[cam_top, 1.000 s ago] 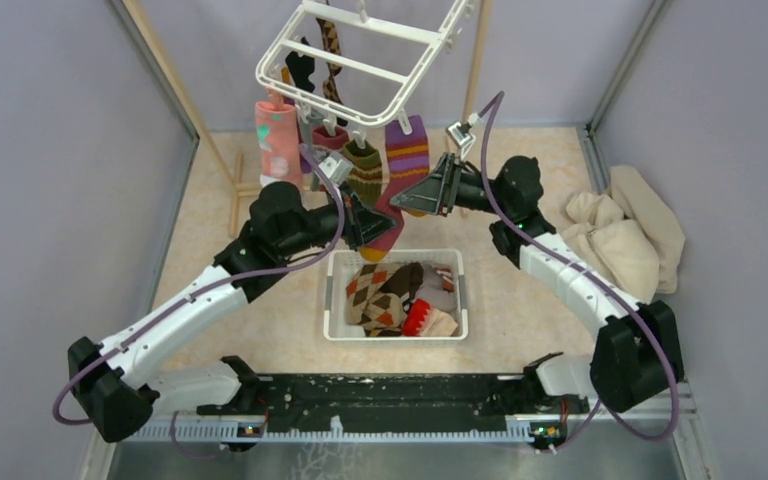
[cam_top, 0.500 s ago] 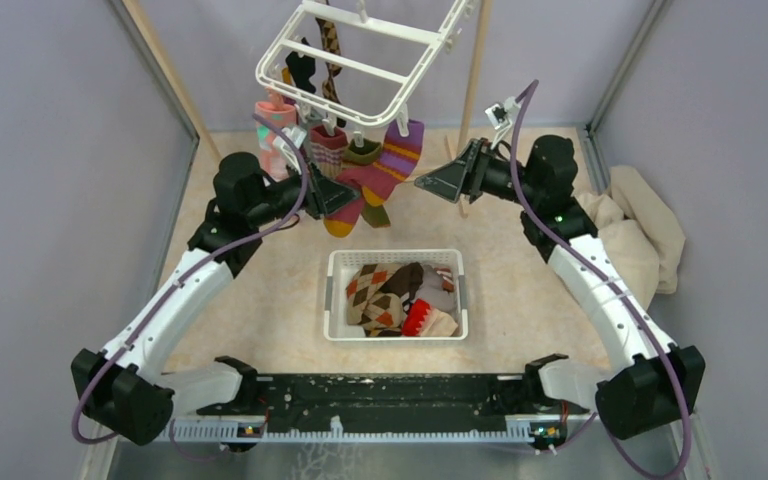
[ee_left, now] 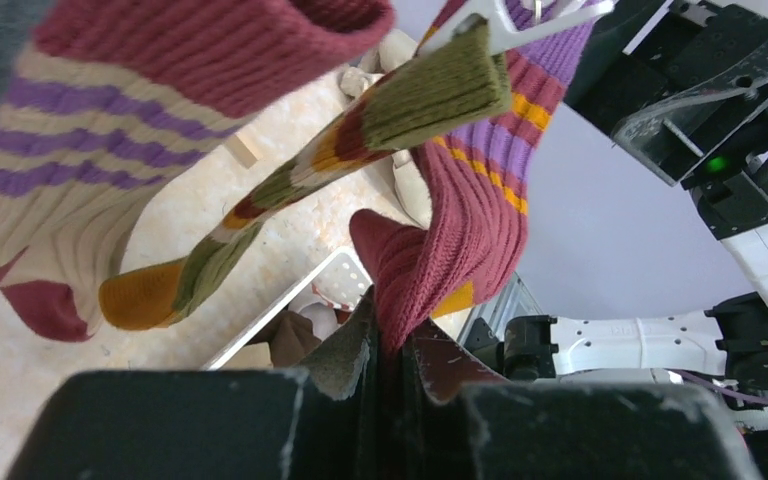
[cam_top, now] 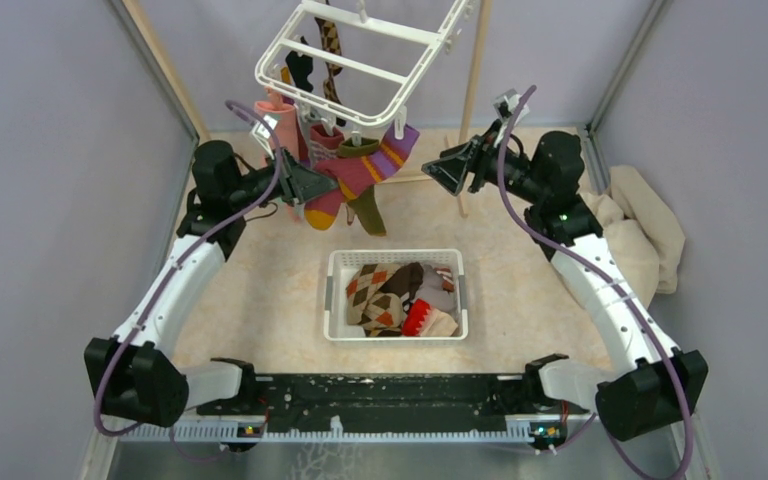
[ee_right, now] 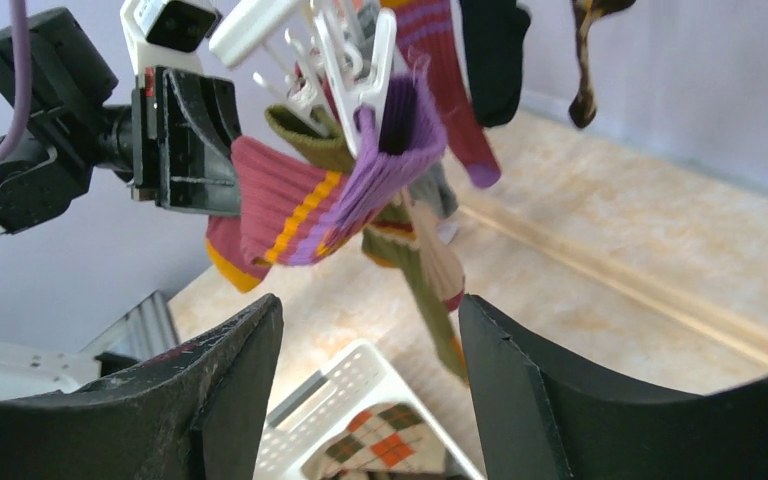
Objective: Remove the socks clipped to the hanger
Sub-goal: Remove the sock from the hanger.
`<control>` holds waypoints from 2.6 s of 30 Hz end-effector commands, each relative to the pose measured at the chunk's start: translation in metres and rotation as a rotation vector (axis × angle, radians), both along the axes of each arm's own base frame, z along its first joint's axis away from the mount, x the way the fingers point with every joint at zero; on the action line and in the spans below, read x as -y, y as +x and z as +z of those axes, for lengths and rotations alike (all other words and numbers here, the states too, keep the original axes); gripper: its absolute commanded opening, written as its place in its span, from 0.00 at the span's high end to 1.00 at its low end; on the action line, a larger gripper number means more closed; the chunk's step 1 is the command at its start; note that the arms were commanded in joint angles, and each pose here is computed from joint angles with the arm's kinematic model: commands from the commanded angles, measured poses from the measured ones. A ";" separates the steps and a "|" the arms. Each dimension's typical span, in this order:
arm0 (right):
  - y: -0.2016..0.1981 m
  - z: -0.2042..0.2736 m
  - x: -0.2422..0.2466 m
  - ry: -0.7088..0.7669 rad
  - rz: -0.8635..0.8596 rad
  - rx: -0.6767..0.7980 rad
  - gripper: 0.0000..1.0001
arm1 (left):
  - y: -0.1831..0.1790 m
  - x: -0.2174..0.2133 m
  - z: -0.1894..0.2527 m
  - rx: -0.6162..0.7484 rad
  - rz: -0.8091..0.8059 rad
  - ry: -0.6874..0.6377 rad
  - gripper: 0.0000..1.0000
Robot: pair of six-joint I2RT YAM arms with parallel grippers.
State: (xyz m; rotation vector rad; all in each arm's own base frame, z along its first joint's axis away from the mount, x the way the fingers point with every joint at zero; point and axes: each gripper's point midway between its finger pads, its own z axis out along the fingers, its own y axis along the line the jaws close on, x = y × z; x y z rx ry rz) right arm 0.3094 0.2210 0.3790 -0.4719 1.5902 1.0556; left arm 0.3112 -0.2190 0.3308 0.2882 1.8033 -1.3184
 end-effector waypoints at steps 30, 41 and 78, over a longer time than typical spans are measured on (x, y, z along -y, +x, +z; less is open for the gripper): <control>0.052 0.087 -0.044 0.160 0.109 0.395 0.36 | 0.030 -0.030 0.000 -0.037 -0.001 -0.057 0.86; 0.048 0.088 -0.048 0.169 0.142 0.396 0.37 | 0.032 -0.032 -0.001 -0.035 -0.004 -0.059 0.87; 0.061 0.095 -0.066 0.194 0.169 0.382 0.45 | 0.032 -0.032 -0.005 -0.040 -0.009 -0.052 0.88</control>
